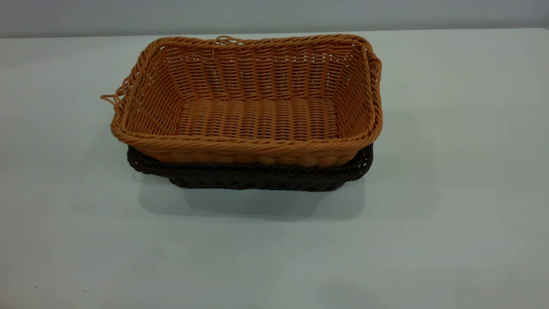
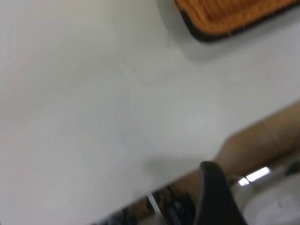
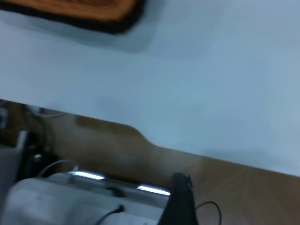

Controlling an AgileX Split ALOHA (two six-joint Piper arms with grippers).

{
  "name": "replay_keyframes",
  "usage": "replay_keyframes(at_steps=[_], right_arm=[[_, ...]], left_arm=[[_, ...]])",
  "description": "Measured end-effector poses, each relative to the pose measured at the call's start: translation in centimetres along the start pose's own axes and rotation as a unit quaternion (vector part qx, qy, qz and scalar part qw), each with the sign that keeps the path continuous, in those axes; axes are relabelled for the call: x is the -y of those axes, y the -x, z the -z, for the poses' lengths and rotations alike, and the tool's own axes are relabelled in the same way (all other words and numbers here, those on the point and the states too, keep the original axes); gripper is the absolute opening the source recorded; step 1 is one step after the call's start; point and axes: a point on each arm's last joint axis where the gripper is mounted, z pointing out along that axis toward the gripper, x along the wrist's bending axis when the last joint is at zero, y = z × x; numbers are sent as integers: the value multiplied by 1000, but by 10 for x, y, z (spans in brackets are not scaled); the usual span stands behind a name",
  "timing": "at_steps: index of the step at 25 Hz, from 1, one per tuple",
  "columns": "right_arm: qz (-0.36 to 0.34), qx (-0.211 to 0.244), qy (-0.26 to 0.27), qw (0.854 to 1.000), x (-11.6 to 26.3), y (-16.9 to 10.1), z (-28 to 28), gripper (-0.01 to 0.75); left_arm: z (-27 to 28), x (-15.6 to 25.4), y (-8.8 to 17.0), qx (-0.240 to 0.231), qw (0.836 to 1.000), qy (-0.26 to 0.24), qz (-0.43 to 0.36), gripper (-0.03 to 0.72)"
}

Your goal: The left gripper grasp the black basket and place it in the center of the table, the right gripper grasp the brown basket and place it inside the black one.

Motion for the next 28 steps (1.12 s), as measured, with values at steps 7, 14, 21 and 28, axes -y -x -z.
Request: replay_keyframes(at_steps=[7, 14, 21, 28], right_arm=[[7, 5, 69, 998, 47, 7, -13, 549], [3, 10, 97, 995, 51, 8, -9, 549], [2, 11, 97, 995, 51, 8, -9, 549], [-26, 25, 118, 992, 53, 9, -6, 549]], left_arm=[[-43, 28, 11, 33, 995, -89, 15, 384], [-82, 60, 22, 56, 987, -152, 26, 384], [-78, 61, 21, 56, 990, -126, 28, 384], [-71, 66, 21, 55, 994, -94, 30, 384]])
